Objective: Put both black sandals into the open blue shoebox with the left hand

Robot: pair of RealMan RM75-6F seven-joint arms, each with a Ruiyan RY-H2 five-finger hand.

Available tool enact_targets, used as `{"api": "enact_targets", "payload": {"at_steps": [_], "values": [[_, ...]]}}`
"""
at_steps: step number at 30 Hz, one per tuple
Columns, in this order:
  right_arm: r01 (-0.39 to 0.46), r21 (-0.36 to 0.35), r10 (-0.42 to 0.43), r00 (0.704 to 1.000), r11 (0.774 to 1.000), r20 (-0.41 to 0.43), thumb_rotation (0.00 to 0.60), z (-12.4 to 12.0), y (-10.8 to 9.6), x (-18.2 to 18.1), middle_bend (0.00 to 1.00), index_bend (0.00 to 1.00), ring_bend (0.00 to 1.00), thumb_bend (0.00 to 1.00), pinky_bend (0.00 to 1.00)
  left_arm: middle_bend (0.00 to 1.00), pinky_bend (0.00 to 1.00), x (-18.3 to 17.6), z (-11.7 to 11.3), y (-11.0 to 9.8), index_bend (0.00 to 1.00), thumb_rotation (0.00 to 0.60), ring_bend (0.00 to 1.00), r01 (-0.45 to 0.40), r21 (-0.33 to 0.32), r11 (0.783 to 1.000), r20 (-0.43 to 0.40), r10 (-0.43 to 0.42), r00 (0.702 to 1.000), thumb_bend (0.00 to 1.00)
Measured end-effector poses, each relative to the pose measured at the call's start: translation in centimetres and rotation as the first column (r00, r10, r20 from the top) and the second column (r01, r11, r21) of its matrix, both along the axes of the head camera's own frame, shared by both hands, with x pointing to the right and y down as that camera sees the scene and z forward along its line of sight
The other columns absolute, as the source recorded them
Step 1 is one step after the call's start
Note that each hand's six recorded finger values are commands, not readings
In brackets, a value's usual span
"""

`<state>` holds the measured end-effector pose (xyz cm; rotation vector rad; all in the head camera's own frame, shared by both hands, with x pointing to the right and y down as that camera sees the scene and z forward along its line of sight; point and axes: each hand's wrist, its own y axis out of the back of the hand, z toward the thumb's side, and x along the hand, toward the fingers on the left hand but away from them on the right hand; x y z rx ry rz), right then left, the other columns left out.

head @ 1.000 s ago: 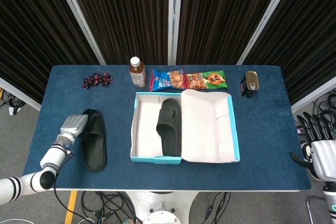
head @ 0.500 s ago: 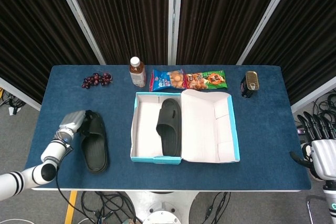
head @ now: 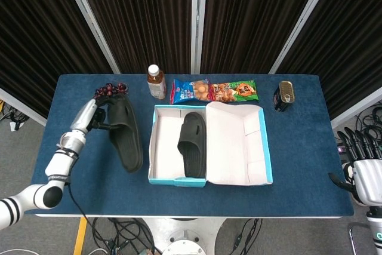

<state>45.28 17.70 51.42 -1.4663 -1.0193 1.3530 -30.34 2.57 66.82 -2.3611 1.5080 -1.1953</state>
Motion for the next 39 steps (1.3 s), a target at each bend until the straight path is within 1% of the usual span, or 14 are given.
{"api": "enact_targets", "payload": {"at_steps": [2,3,6,9,12,15,19,21,24,28,31,36,39], "values": [[-0.003,0.002,0.003,1.000,1.000,-0.004,0.600,-0.2,0.1,0.1,0.05,0.00,0.00,0.03,0.03,0.63,0.83,1.9,-0.1,-0.6,0.59,0.600,0.79,0.006,0.024,1.000,-0.088,-0.003,0.996,0.00],[-0.006,0.003,0.006,1.000,1.000,-0.006,0.600,-0.2,0.1,0.1,0.05,0.00,0.00,0.03,0.03,0.63,0.82,3.2,-0.1,-0.8,0.59,0.600,0.79,0.004,0.036,0.999,-0.142,0.001,0.990,0.00],[-0.014,0.002,0.014,1.000,1.000,-0.011,0.600,-0.4,0.3,0.2,0.05,0.00,0.00,0.03,0.03,0.62,0.78,6.2,0.4,-1.3,0.58,0.600,0.78,-0.010,0.051,0.999,-0.251,0.023,0.968,0.00],[-0.021,0.000,0.021,1.000,1.000,-0.016,0.600,-0.4,0.4,0.4,0.05,0.00,0.00,0.03,0.03,0.62,0.75,8.5,1.3,-1.4,0.55,0.600,0.78,-0.047,0.069,0.997,-0.304,0.066,0.950,0.00],[-0.026,-0.003,0.026,0.999,1.000,-0.022,0.600,-0.5,0.4,0.4,0.05,0.00,0.00,0.03,0.03,0.62,0.73,10.0,2.4,-1.3,0.55,0.600,0.77,-0.096,0.108,0.989,-0.294,0.124,0.948,0.00],[-0.028,0.000,0.028,0.999,1.000,-0.026,0.600,-0.7,0.4,0.4,0.05,0.00,0.00,0.03,0.03,0.62,0.72,11.0,3.4,-0.9,0.55,0.600,0.77,-0.121,0.150,0.981,-0.284,0.160,0.945,0.00],[-0.030,0.000,0.030,0.999,1.000,-0.027,0.600,-0.7,0.5,0.4,0.05,0.00,0.00,0.03,0.03,0.62,0.72,11.4,4.5,-0.6,0.55,0.600,0.76,-0.137,0.206,0.969,-0.254,0.188,0.949,0.00],[-0.032,-0.001,0.032,0.999,0.999,-0.026,0.600,-0.7,0.6,0.4,0.05,0.00,0.00,0.03,0.03,0.62,0.72,11.4,5.0,-0.2,0.55,0.600,0.76,-0.148,0.225,0.963,-0.238,0.202,0.950,0.00],[-0.034,-0.002,0.033,0.999,0.999,-0.026,0.600,-0.7,0.6,0.4,0.05,0.00,0.00,0.03,0.03,0.62,0.71,11.6,5.7,0.5,0.55,0.600,0.76,-0.161,0.239,0.958,-0.234,0.218,0.948,0.00],[-0.032,0.000,0.032,0.999,1.000,-0.025,0.600,-0.7,0.6,0.3,0.05,0.00,0.00,0.03,0.03,0.62,0.71,11.7,6.7,1.5,0.55,0.600,0.76,-0.182,0.226,0.957,-0.229,0.234,0.945,0.00],[-0.033,-0.001,0.033,0.999,0.999,-0.026,0.600,-0.7,0.6,0.3,0.05,0.00,0.00,0.03,0.03,0.62,0.70,11.7,7.3,2.0,0.55,0.600,0.76,-0.180,0.204,0.962,-0.233,0.227,0.946,0.00],[-0.030,0.001,0.030,0.999,1.000,-0.026,0.600,-0.8,0.6,0.3,0.05,0.00,0.00,0.03,0.03,0.62,0.67,11.6,8.2,2.5,0.55,0.600,0.76,-0.185,0.143,0.972,-0.226,0.214,0.950,0.00],[-0.031,0.001,0.031,0.999,1.000,-0.026,0.600,-0.8,0.6,0.3,0.05,0.00,0.00,0.03,0.03,0.62,0.67,11.6,8.7,2.7,0.55,0.600,0.76,-0.191,0.120,0.974,-0.209,0.213,0.955,0.00]]}}
